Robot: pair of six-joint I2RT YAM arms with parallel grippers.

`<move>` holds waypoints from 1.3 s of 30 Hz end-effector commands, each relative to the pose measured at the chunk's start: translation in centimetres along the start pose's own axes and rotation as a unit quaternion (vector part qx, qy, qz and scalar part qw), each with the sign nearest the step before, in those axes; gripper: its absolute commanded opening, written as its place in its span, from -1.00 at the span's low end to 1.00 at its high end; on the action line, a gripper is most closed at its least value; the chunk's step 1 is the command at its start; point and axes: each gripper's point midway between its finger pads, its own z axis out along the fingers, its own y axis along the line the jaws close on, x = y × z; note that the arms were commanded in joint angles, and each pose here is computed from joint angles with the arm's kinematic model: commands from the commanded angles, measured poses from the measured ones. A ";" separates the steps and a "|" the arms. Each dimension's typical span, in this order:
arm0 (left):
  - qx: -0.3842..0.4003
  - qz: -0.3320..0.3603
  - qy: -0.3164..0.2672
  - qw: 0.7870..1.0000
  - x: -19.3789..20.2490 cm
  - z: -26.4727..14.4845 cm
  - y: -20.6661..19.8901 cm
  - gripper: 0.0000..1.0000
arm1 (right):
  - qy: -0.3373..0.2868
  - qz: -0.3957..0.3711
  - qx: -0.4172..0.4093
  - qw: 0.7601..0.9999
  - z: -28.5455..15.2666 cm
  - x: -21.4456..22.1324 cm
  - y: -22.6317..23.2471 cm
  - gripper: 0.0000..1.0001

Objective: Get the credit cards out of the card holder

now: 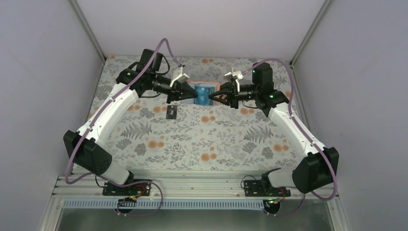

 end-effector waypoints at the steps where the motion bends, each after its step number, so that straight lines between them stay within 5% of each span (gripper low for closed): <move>1: 0.015 0.028 -0.006 0.999 -0.9 0.0 -1.0 -0.95 | -0.008 -0.035 -0.016 0.999 -0.2 -1.0 1.5 -0.92; 8: 0.019 0.018 -0.011 1.000 -1.1 0.0 -1.0 -0.95 | -0.004 -0.022 -0.029 0.999 0.0 -0.7 1.4 -0.46; 17: 0.015 0.025 -0.013 0.999 -1.3 -0.4 -1.3 -0.95 | -0.005 -0.025 -0.016 1.000 -0.1 -0.9 1.2 -0.91; 22: 0.019 0.038 -0.019 0.999 -1.5 -1.1 -1.7 -0.64 | -0.005 -0.026 -0.020 0.999 -0.1 -0.8 1.5 -0.92; 28: 0.016 0.029 -0.017 0.999 -1.2 -0.9 -1.5 -0.67 | -0.004 -0.027 -0.020 0.999 -0.2 -0.8 1.5 -0.92; 32: 0.019 0.027 -0.016 0.999 -1.1 -0.9 -1.5 -0.95 | -0.004 -0.026 -0.018 0.999 -0.2 -0.7 1.4 -0.92; 39: 0.024 0.034 -0.015 0.999 -1.1 -1.1 -2.1 -0.83 | -0.003 -0.027 -0.018 0.999 -0.2 -0.7 1.4 -0.90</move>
